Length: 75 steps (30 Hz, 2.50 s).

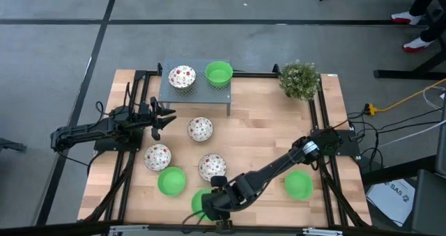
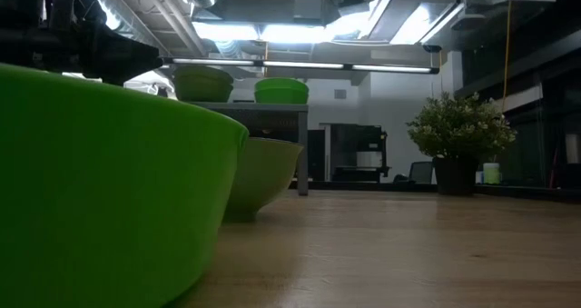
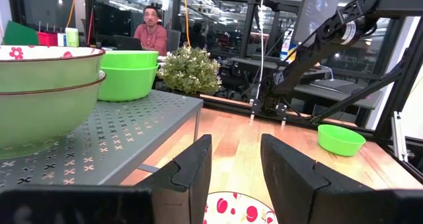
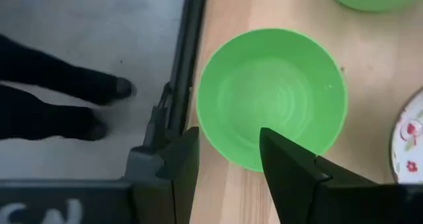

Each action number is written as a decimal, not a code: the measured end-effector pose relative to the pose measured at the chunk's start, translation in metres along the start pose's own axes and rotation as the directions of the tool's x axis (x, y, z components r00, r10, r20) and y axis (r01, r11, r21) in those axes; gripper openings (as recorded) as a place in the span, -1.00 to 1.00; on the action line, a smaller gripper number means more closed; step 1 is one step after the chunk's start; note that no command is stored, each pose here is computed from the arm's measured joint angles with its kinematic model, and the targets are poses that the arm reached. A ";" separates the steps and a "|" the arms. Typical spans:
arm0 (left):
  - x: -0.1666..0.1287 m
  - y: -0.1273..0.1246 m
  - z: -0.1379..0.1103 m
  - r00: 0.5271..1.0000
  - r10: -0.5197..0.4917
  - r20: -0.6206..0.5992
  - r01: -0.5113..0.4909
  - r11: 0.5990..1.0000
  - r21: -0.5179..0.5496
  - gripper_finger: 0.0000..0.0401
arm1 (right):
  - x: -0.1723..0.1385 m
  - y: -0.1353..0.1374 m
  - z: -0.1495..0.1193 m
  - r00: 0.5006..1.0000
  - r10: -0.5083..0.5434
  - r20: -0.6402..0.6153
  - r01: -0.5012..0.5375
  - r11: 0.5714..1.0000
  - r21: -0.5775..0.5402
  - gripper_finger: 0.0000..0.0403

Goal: Pick & Place Mini bowls
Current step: Stack the green bowl on top of the green bowl on the shelf

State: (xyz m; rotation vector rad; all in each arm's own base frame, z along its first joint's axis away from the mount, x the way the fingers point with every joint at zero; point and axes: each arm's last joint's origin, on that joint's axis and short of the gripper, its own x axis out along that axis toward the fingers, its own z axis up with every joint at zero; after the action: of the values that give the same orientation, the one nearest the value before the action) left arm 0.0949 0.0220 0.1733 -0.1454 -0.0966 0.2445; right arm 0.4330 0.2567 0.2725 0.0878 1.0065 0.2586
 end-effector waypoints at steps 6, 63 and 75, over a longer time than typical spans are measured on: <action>0.000 0.000 0.000 1.000 0.000 0.000 0.000 1.000 0.000 -0.38 | 0.000 0.010 -0.005 1.000 0.011 -0.004 -0.012 0.974 -0.225 -0.21; 0.000 0.000 0.000 1.000 0.000 0.000 0.000 1.000 0.000 -0.37 | 0.065 0.024 -0.023 0.994 0.078 -0.071 -0.101 0.892 -0.441 -0.98; 0.000 0.000 0.000 1.000 0.000 -0.001 0.000 1.000 0.000 -0.38 | 0.017 0.026 0.016 0.935 0.321 0.151 -0.230 0.873 -0.431 -0.99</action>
State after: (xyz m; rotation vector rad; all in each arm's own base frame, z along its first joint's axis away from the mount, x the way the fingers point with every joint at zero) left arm 0.0949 0.0220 0.1732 -0.1454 -0.0958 0.2447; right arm 0.4508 0.2871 0.2725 -0.1198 0.7002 0.7057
